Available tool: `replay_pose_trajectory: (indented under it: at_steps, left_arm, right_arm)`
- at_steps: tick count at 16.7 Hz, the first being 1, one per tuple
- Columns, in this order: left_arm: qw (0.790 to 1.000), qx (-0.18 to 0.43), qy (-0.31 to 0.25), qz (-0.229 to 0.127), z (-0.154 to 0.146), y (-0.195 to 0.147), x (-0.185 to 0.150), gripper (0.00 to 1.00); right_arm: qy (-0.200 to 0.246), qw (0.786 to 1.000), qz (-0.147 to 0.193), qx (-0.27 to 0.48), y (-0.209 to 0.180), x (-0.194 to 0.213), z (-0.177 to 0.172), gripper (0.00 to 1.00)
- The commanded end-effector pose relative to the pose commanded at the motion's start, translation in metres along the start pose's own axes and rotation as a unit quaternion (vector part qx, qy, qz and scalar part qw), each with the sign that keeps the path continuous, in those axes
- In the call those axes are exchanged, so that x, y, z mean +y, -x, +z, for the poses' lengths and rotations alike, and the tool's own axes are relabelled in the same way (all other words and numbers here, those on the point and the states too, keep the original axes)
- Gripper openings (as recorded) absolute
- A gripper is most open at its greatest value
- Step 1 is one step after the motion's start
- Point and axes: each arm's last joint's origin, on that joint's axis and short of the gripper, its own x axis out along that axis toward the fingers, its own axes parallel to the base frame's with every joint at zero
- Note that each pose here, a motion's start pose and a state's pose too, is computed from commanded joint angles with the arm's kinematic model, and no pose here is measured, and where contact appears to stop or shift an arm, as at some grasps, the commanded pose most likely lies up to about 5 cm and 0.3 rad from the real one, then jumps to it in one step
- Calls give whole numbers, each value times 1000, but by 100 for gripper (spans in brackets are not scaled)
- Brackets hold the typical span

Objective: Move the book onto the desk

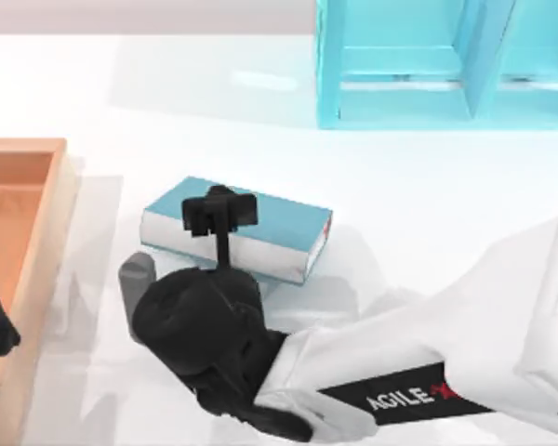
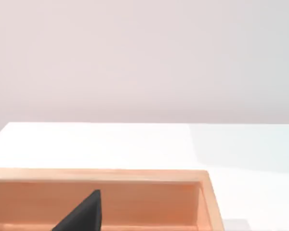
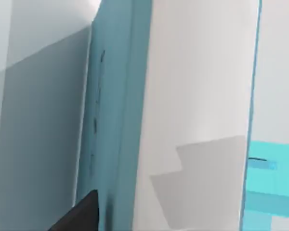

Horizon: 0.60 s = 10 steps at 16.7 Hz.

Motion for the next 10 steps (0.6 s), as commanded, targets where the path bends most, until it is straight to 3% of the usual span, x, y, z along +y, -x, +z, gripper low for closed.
replay_pose_trajectory:
  at_steps: [3, 7, 10]
  left_arm:
    - [1000, 0, 0, 0, 0, 0, 0, 100]
    - [1000, 0, 0, 0, 0, 0, 0, 100]
    - [1000, 0, 0, 0, 0, 0, 0, 100]
  right_arm:
    - [-21, 1000, -1, 0, 45, 3, 12, 100]
    - [1, 1000, -1, 1, 106, 24, 13, 100]
    - [2, 1000, -10, 0, 122, 26, 11, 100]
